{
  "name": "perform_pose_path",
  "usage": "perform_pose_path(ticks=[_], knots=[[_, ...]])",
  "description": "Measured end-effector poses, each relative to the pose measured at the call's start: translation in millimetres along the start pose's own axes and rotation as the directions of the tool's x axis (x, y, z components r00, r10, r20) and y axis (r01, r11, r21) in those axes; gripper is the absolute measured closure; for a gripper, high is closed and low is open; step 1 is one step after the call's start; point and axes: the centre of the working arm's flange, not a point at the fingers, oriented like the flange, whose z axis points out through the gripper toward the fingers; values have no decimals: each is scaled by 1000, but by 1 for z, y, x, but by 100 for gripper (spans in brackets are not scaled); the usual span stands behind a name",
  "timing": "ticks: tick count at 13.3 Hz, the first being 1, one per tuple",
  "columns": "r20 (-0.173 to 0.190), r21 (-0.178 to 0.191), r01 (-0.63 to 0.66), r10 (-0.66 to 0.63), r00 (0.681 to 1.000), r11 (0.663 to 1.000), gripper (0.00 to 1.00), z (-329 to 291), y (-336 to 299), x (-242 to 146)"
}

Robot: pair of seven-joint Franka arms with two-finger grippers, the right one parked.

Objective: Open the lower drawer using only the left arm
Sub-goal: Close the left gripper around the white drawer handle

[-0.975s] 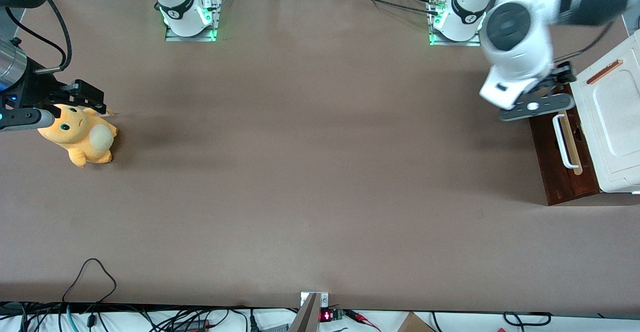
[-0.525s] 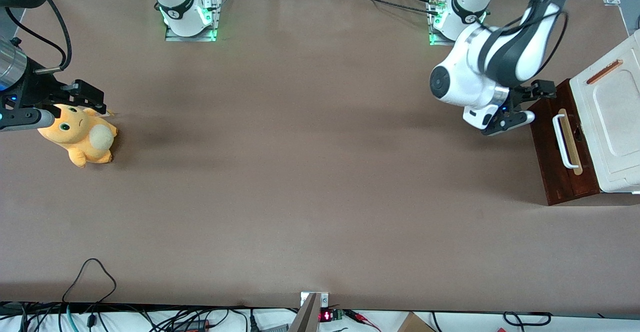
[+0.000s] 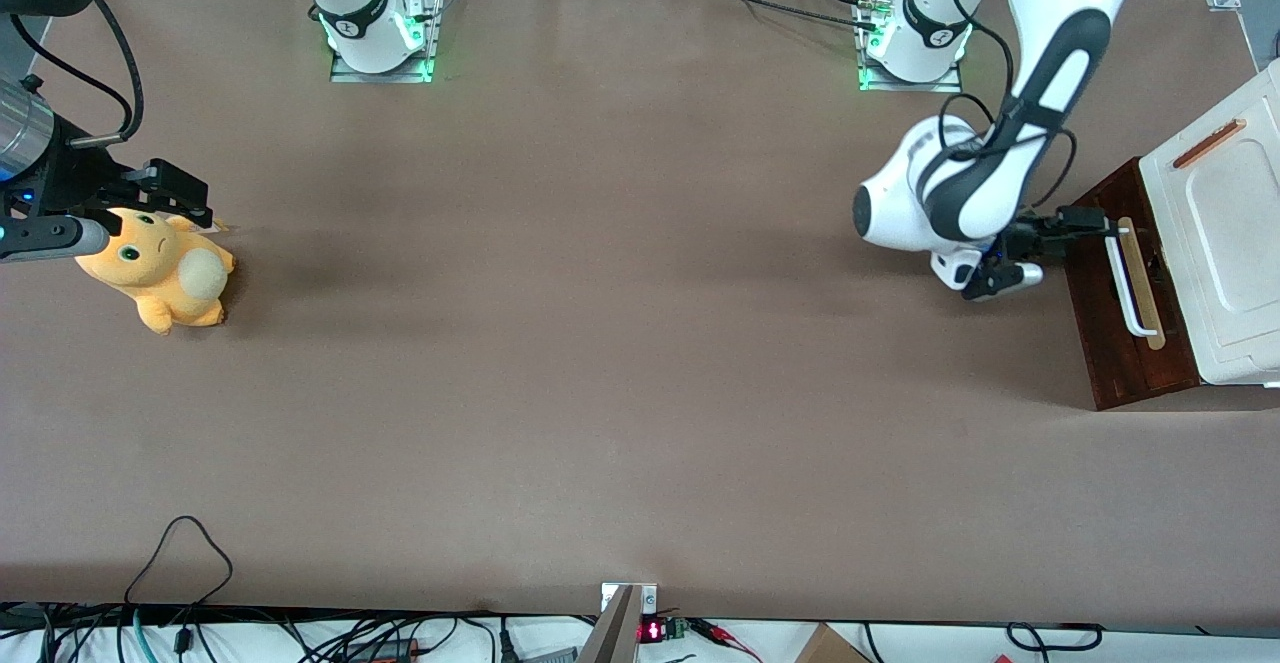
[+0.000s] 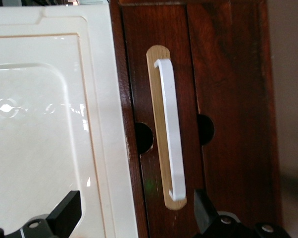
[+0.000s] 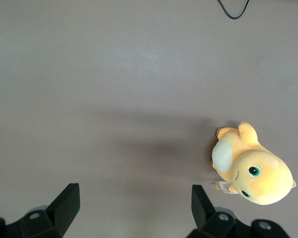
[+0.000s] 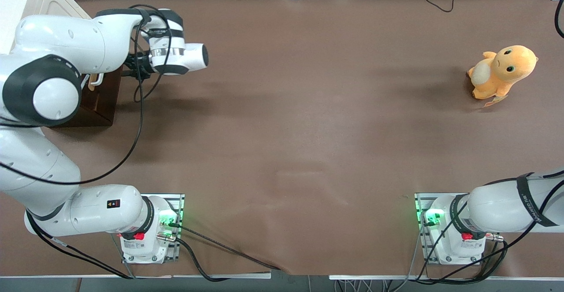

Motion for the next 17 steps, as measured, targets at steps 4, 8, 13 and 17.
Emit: perform_pose_path(ticks=[4, 8, 13, 17], knots=[[40, 7, -24, 24, 999, 1000, 0, 33, 27, 3], [19, 39, -27, 26, 999, 999, 0, 49, 32, 13], [31, 23, -21, 20, 999, 1000, 11, 74, 36, 22], [18, 22, -21, 21, 1000, 1000, 33, 67, 37, 23]])
